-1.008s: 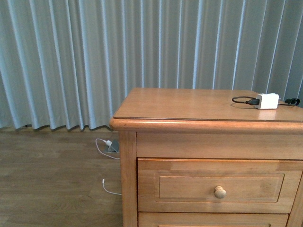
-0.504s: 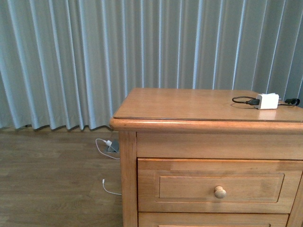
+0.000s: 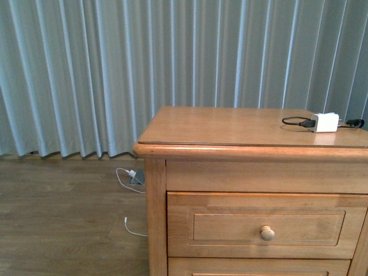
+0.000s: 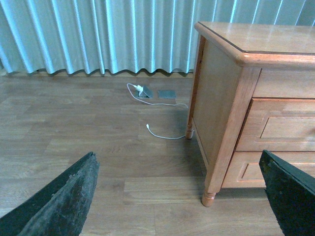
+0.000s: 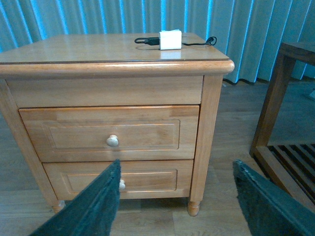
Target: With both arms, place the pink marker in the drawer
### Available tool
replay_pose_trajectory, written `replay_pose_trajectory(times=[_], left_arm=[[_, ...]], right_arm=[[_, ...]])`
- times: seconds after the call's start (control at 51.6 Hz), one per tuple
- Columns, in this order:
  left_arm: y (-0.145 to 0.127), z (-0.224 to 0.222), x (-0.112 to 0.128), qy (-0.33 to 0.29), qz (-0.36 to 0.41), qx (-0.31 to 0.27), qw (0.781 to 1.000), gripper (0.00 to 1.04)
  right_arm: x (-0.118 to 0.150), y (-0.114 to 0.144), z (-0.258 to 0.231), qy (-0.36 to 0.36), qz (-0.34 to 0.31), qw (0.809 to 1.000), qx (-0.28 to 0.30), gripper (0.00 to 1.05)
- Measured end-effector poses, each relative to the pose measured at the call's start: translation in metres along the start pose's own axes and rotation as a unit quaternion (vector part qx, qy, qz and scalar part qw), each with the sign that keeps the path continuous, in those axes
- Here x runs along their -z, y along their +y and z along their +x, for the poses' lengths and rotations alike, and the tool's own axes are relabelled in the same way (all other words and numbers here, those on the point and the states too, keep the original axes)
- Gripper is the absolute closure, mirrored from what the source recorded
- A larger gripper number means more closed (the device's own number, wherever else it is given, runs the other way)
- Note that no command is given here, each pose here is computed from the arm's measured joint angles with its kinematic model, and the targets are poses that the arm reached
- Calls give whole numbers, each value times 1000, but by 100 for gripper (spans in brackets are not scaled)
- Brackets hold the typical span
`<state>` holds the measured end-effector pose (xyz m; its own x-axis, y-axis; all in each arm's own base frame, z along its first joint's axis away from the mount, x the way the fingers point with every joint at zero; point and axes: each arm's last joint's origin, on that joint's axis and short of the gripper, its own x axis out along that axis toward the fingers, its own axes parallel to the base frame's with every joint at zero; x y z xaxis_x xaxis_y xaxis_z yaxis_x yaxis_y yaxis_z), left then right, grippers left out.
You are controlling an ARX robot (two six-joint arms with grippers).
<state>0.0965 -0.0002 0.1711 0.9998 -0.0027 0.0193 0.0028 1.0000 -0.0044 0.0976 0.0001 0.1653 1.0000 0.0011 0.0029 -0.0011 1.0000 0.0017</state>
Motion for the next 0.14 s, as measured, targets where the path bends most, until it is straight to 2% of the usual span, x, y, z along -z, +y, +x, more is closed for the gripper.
replay_pose_trajectory(times=[0.136], left_arm=[[0,0,0,0,0,0,1000,6]], right_arm=[[0,0,0,0,0,1000,0,11]])
